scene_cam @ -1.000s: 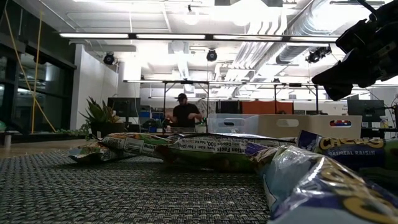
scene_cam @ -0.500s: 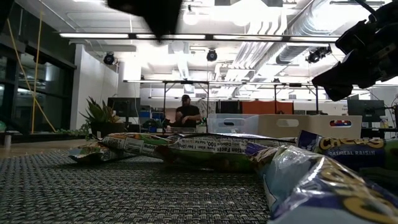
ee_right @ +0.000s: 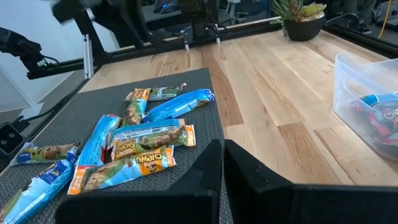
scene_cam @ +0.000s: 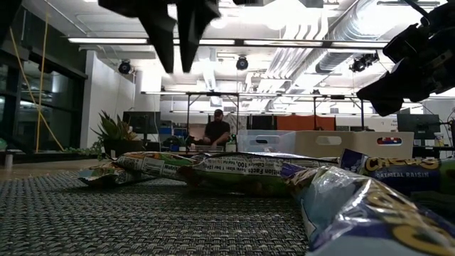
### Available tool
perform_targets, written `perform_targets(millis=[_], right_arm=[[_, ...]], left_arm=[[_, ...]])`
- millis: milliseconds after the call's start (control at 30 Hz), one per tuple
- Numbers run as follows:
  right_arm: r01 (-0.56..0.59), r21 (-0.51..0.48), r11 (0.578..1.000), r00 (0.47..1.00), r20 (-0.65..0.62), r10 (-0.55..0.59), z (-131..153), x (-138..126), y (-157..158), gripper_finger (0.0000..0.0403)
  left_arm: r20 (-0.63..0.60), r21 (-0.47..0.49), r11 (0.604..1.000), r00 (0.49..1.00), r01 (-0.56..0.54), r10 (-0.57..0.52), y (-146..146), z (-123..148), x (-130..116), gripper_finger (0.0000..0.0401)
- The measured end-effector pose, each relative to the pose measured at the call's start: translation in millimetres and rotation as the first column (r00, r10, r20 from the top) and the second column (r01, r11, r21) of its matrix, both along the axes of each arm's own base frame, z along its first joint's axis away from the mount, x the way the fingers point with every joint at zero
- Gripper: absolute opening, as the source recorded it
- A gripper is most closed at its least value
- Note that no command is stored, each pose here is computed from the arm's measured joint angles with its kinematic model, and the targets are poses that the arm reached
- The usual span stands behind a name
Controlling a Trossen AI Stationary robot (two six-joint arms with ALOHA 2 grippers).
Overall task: Pick and place Granola Bars by type
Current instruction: Put the orange granola bar into the gray bin
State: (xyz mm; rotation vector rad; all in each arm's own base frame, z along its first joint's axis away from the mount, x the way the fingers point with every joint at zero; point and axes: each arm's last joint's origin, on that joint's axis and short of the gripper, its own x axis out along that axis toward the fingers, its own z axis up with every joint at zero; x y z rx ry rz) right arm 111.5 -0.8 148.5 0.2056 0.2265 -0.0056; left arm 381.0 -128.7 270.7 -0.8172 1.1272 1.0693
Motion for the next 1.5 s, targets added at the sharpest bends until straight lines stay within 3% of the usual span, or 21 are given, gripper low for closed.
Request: perform_targets(millis=[233, 400, 533, 833, 1267, 1500], right_arm=[[0.000, 0.000, 1.000, 1.000, 0.000, 0.000, 0.0, 0.0, 0.0, 0.0000], [0.000, 0.000, 1.000, 1.000, -0.005, 0.000, -0.5, 0.3, 0.0, 0.0000], [0.000, 0.000, 1.000, 1.000, -0.014, 0.000, -1.2, 0.6, 0.0, 0.0000], [0.000, 0.000, 1.000, 1.000, -0.013, 0.000, -1.1, 0.5, 0.0, 0.0000], [0.000, 0.000, 1.000, 1.000, -0.013, 0.000, -1.1, 0.5, 0.0, 0.0000], [0.000, 0.000, 1.000, 1.000, -0.014, 0.000, -1.2, 0.5, 0.0, 0.0000]], left_arm=[[-0.076, -0.034, 0.999, 0.997, 0.015, -0.018, 2.4, -27.3, 10.3, 0.0171], [-0.131, -0.060, 0.998, 0.991, -0.020, 0.012, 3.8, -54.1, 11.9, 0.0235], [-0.161, -0.041, 0.997, 0.985, -0.060, 0.053, 5.8, -73.4, 8.7, 0.0260], [-0.154, -0.097, 0.992, 0.986, -0.077, 0.061, 10.0, -105.0, 6.5, 0.0264], [-0.140, -0.162, 0.983, 0.988, -0.082, 0.059, 10.9, -118.0, 4.6, 0.0263], [-0.130, -0.171, 0.982, 0.990, -0.078, 0.056, 10.3, -118.9, 6.0, 0.0205]])
